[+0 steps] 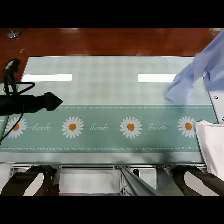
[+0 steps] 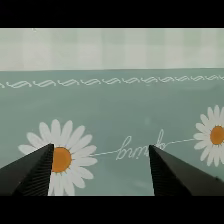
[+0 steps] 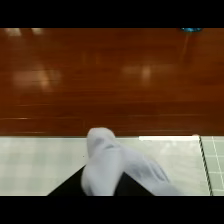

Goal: Fold the shirts.

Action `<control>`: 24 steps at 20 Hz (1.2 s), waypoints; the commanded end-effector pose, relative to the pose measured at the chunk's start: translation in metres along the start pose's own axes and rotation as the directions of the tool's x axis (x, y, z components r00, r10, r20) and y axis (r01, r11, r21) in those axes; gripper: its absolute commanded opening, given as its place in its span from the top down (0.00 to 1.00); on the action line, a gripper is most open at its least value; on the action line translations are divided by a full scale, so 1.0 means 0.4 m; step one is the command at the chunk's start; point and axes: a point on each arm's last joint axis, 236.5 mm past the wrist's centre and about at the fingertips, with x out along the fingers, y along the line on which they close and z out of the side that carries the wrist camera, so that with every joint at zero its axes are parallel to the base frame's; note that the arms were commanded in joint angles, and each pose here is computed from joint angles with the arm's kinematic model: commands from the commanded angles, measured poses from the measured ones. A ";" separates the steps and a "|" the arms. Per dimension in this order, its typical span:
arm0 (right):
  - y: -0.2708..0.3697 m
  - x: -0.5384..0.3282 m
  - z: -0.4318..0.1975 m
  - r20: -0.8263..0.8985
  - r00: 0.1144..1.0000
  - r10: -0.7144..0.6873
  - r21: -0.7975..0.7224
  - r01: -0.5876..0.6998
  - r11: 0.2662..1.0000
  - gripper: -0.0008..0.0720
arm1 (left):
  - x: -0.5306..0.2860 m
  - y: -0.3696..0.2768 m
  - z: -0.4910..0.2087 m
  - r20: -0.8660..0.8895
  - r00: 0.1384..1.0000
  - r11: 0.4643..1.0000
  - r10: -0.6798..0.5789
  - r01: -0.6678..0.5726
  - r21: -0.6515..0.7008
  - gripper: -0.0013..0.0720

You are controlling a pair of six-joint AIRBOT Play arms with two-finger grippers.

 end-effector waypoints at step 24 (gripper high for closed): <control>0.465 0.343 -0.625 -0.571 0.676 0.466 0.320 -0.340 0.884 0.13 | 0.178 -0.067 -0.183 -0.277 0.956 0.996 -0.091 0.089 -0.023 0.02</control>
